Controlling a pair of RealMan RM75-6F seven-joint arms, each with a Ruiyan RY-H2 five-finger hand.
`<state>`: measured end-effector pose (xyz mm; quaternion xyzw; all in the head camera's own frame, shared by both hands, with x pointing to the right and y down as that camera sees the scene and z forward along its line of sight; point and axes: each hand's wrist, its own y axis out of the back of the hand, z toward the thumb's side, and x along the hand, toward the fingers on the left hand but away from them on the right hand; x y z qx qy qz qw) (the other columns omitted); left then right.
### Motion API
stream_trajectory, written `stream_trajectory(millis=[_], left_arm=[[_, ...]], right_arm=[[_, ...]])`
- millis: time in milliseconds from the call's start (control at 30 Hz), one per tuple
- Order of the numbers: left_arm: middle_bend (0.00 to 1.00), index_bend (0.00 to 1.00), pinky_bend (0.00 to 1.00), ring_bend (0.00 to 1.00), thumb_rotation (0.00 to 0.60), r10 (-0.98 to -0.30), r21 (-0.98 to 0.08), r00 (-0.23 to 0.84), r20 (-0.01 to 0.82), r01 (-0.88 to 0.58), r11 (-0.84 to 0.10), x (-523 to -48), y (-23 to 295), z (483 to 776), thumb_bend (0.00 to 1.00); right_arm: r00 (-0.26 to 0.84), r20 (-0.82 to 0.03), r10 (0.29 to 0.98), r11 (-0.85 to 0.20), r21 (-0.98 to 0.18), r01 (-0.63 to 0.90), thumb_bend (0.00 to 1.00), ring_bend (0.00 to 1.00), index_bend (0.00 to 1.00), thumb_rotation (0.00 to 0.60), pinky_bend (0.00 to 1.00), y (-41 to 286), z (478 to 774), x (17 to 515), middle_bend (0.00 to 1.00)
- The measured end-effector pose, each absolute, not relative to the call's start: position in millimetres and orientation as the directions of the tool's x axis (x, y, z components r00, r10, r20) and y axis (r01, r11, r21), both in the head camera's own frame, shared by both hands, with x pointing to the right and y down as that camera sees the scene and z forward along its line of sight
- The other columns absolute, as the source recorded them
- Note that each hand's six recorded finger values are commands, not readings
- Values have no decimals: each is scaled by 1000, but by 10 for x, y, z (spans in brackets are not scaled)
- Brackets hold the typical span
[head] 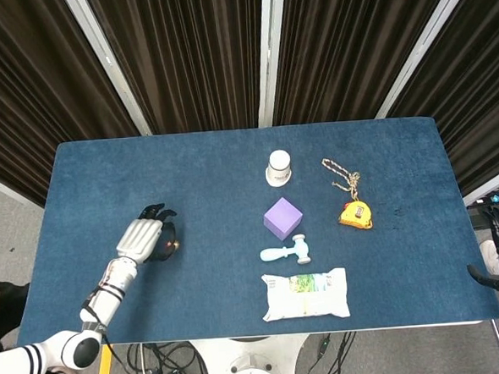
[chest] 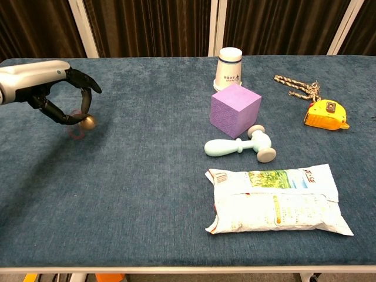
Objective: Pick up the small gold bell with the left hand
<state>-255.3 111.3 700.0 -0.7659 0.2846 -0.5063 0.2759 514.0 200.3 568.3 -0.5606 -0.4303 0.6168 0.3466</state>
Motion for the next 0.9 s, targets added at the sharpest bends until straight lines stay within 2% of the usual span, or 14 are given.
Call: stream_trajectory(millis=[167,300,533,900], left_arm=[[157,611,0,0,600,-768,-743,286,573,-214,-634,-2640,990,6909,490],[157,611,0,0,600,-746,-714,304,592,-230,-661,-2584,1043,6957,489],[157,612,0,0,600,-756,-737,301,581,-199,-646,-2581,1026,6986,490],[157,612,0,0,600,-719,-703,265,642,-171,-690,-2617,987,7314,487]], right_arm=[[-132,-396,909,-392,-918,57,106,0,0,600,0,2005,5694,5142,0],[-130,-398,908,-394,-918,56,107,0,0,600,0,2007,5698,5137,0],[-128,-401,907,-397,-916,57,106,0,0,600,0,2003,5711,5126,0],[-134,-396,908,-392,-918,54,106,0,0,600,0,2016,5678,5157,0]])
